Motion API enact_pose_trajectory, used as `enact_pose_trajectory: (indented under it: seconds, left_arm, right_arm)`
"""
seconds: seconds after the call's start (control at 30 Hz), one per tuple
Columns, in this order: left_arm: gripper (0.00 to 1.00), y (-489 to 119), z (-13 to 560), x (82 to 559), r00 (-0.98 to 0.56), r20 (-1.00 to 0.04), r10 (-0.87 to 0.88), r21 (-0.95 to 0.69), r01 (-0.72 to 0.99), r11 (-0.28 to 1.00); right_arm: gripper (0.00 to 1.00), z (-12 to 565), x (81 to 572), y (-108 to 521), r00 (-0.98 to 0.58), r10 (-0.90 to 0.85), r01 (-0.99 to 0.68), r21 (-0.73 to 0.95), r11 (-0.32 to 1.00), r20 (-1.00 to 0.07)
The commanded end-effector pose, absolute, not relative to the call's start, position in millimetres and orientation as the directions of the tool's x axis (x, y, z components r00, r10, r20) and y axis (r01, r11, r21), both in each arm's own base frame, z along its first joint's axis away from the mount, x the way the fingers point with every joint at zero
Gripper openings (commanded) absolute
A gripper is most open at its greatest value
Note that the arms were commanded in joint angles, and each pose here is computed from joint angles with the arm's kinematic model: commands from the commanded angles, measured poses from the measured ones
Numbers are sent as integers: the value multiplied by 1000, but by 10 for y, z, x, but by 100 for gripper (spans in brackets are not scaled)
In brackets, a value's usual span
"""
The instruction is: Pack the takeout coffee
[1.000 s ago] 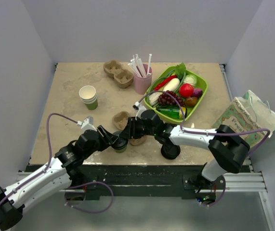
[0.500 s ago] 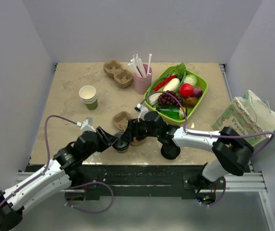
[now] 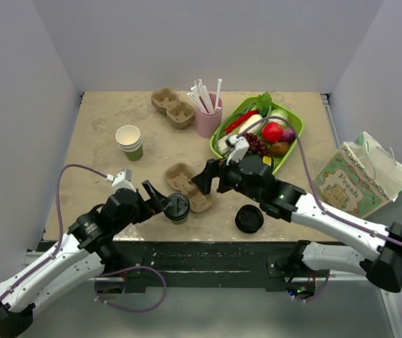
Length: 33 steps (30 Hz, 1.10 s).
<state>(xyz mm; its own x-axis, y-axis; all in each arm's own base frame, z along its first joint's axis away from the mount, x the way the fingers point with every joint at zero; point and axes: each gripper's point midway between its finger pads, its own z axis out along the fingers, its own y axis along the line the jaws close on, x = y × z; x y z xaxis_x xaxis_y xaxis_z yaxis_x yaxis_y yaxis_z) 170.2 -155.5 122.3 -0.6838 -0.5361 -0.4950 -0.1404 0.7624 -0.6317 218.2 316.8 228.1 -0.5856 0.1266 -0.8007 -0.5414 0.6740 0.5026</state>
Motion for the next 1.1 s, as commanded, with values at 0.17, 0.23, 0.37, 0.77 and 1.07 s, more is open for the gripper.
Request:
enact_pose_trajectory:
  seconds: [0.17,0.23,0.37,0.77,1.07]
  left_arm:
    - [100,-1396,1681,1840,-604,-609,-515,-583,-99,806]
    - [100,-1401,1644,1858,-613,-610,-502,-563,-110,819]
    - [100,-1442,1597,1906,-622,-611,-490,-546,-117,830]
    - [100,-1361,1701,1900,-597,-640,-483,-535,-104,838]
    - [100,-1315,1707,1883,-606,-648,-460,-502,-114,857]
  right_arm:
    - [98,3122,2736,1498,-244,239,120,215,969,-940]
    - [96,3276,2769,1242,-229,210,196,166,966,-951]
    - [95,3498,3048,652,-263,152,411,31,911,-953]
    - [94,3416,3500,-1197,-333,269,789,-111,604,-904]
    - [91,2820,3515,-1586,-367,343,839,-148,524,-865]
